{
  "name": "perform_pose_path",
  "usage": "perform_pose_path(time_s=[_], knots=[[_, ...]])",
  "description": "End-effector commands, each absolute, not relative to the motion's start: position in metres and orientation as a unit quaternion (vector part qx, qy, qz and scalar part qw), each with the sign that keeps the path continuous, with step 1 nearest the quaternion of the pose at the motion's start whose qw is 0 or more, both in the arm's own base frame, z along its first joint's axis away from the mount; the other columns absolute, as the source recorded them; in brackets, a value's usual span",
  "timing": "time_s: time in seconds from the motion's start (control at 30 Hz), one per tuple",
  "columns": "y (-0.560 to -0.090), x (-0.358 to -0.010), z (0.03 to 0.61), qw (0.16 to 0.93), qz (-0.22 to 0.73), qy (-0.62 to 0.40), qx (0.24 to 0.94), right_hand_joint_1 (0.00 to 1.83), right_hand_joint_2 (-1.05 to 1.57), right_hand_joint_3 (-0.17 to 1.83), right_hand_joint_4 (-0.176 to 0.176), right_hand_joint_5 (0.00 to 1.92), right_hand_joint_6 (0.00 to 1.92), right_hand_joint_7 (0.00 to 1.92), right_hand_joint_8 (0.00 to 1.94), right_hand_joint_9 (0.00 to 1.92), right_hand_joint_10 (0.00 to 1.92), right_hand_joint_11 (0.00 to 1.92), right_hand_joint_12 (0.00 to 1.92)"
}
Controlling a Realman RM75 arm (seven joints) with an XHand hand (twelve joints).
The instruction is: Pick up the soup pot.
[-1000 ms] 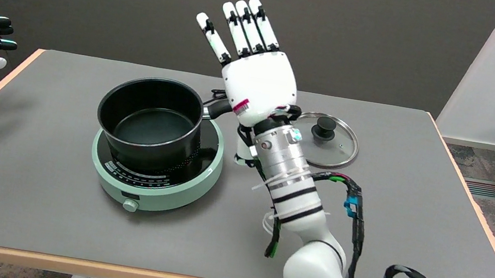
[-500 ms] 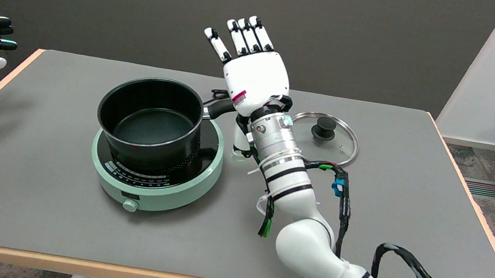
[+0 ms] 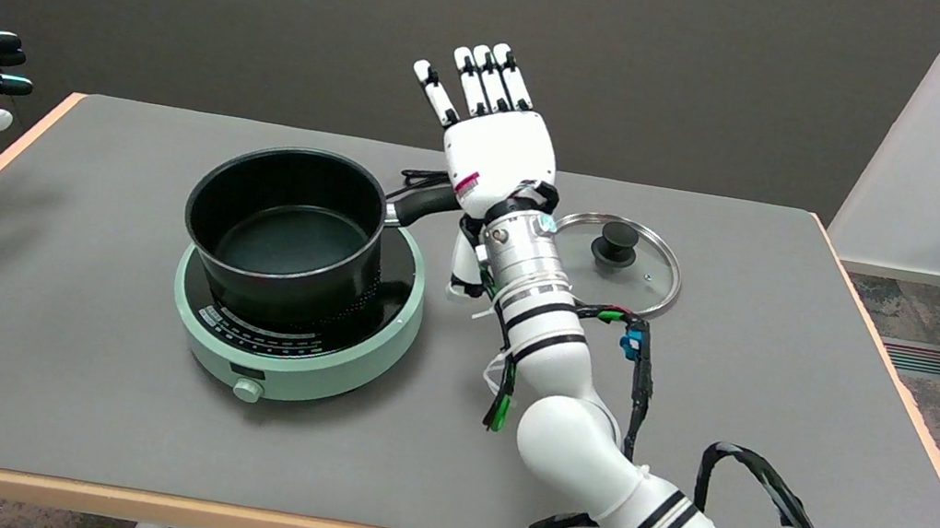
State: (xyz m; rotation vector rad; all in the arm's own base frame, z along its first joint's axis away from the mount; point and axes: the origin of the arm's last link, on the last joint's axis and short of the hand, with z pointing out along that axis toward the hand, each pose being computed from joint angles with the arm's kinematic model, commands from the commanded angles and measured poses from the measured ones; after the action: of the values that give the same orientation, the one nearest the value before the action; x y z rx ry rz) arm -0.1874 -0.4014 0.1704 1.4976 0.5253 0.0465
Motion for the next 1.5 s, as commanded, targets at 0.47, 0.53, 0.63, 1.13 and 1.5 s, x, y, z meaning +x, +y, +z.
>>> perform_pose_path(time_s=[0.47, 0.53, 0.63, 1.13, 1.5], knots=[[-0.431, -0.213, 0.156, 0.726, -0.019, 0.183, 0.662, 1.12, -0.79, 0.95, 0.176, 0.04, 0.04, 0.04, 0.04, 0.04, 0.04, 0.04, 0.04], [-0.432, -0.213, 0.153, 0.725, -0.019, 0.182, 0.664, 1.11, -0.77, 0.92, 0.176, 0.04, 0.04, 0.04, 0.04, 0.04, 0.04, 0.04, 0.04], [-0.432, -0.211, 0.15, 0.726, -0.016, 0.181, 0.663, 1.11, -0.72, 0.82, 0.176, 0.04, 0.04, 0.04, 0.04, 0.04, 0.04, 0.04, 0.04], [-0.433, -0.206, 0.145, 0.725, -0.008, 0.179, 0.665, 1.1, -0.77, 1.17, 0.176, 0.07, 0.07, 0.07, 0.07, 0.07, 0.07, 0.07, 0.07], [-0.435, -0.208, 0.147, 0.725, -0.011, 0.176, 0.665, 1.1, -0.67, 1.49, 0.176, 0.43, 0.43, 0.43, 0.43, 0.43, 0.43, 0.43, 0.43]])
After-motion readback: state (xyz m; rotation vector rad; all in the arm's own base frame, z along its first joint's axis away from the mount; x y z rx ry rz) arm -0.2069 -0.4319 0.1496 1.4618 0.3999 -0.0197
